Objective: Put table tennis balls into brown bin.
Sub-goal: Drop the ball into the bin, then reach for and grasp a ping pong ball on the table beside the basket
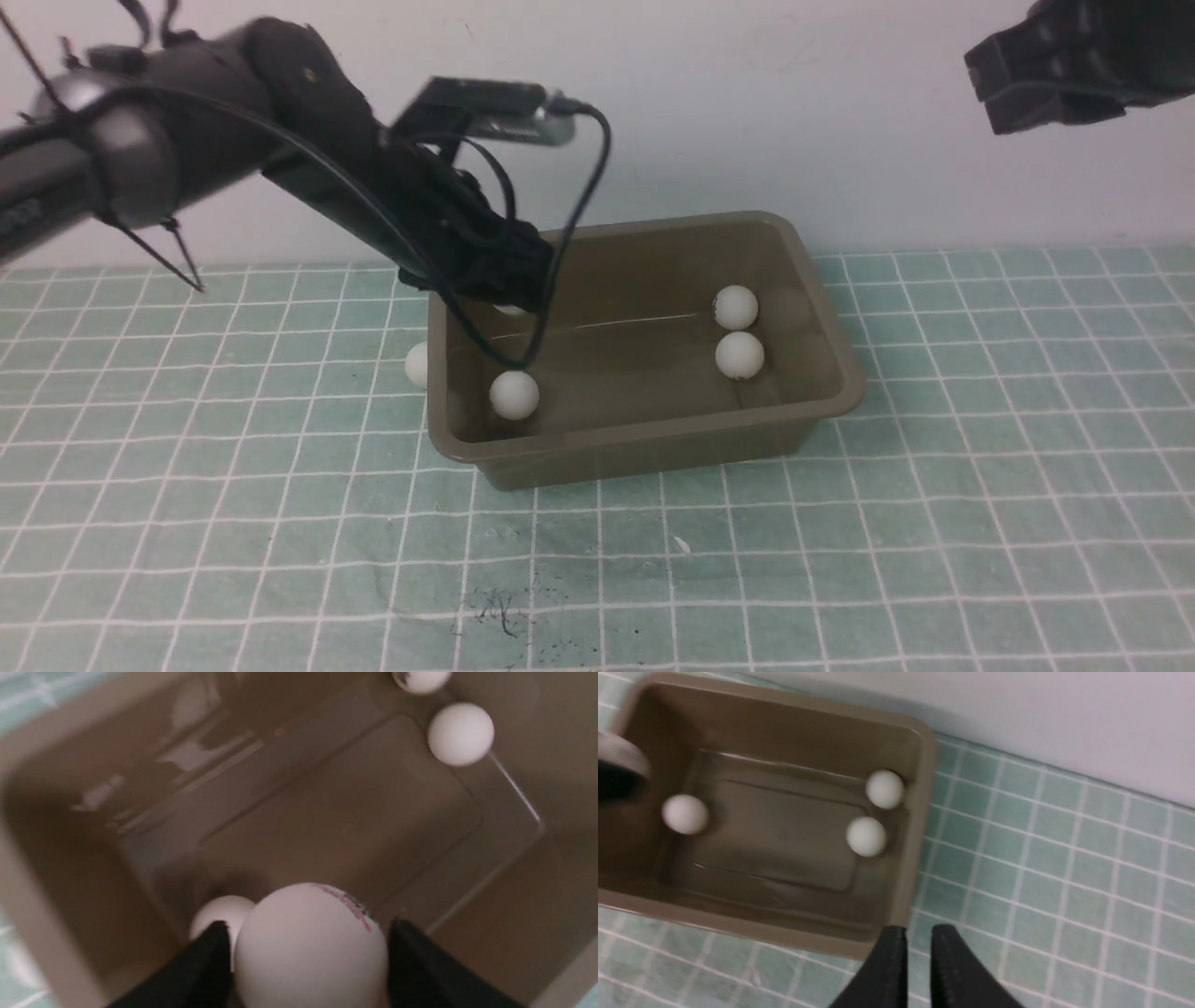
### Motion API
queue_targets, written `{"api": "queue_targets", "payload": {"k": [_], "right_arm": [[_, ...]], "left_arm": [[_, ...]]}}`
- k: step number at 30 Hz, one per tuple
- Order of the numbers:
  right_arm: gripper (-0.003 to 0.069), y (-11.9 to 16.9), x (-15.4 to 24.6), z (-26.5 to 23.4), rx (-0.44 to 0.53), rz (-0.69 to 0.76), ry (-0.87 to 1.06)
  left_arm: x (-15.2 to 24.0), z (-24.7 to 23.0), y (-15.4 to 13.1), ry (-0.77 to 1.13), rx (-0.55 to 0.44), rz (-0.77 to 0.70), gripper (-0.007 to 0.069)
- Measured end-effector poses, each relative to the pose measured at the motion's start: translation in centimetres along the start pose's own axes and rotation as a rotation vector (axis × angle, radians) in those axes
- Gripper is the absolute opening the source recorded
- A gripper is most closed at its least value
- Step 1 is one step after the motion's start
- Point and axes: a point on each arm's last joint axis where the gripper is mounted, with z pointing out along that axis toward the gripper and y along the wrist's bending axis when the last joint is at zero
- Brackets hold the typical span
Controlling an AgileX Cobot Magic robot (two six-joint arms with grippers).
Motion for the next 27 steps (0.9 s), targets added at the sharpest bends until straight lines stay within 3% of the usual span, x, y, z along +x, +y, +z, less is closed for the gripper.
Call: {"api": "queue_targets", "payload": {"k": [4, 6, 7, 11, 15, 20, 23, 27], "right_arm": [[-0.0008, 0.1, 1.5, -2.9, -0.027, 0.016, -0.148], [-0.0012, -0.1, 3.0, -4.5, -0.015, 0.025, -0.234], [-0.0013, -0.3, 4.0, -5.4, 0.0, 0.031, -0.282], [-0.0013, -1.0, 8.5, -8.0, 0.032, 0.088, -0.454], [-0.0013, -1.1, 11.4, -9.0, -0.001, 0.185, -0.57], [-0.0013, -1.2, 12.2, -9.3, -0.011, 0.212, -0.591], [-0.0013, -1.2, 12.2, -9.1, -0.007, 0.213, -0.58], [-0.0013, -1.2, 12.3, -9.1, -0.007, 0.212, -0.58]], "left_arm": [[0.3, 0.6, 0.7, 0.036, -0.057, 0.008, 0.0578], [0.1, -0.7, 2.4, 0.027, -0.13, -0.04, 0.0545], [0.0, -1.4, 3.3, 0.023, -0.157, -0.067, 0.049], [0.8, -4.4, 8.9, 0.002, -0.269, -0.208, 0.0118], [2.1, -2.8, 12.1, 0.038, -0.257, -0.266, 0.0015], [3.2, 1.4, 12.5, 0.106, -0.153, -0.212, 0.0101], [3.2, 3.1, 12.1, 0.078, -0.102, -0.209, 0.0287], [3.1, 4.5, 12.5, 0.031, -0.101, -0.232, 0.0472]]}}
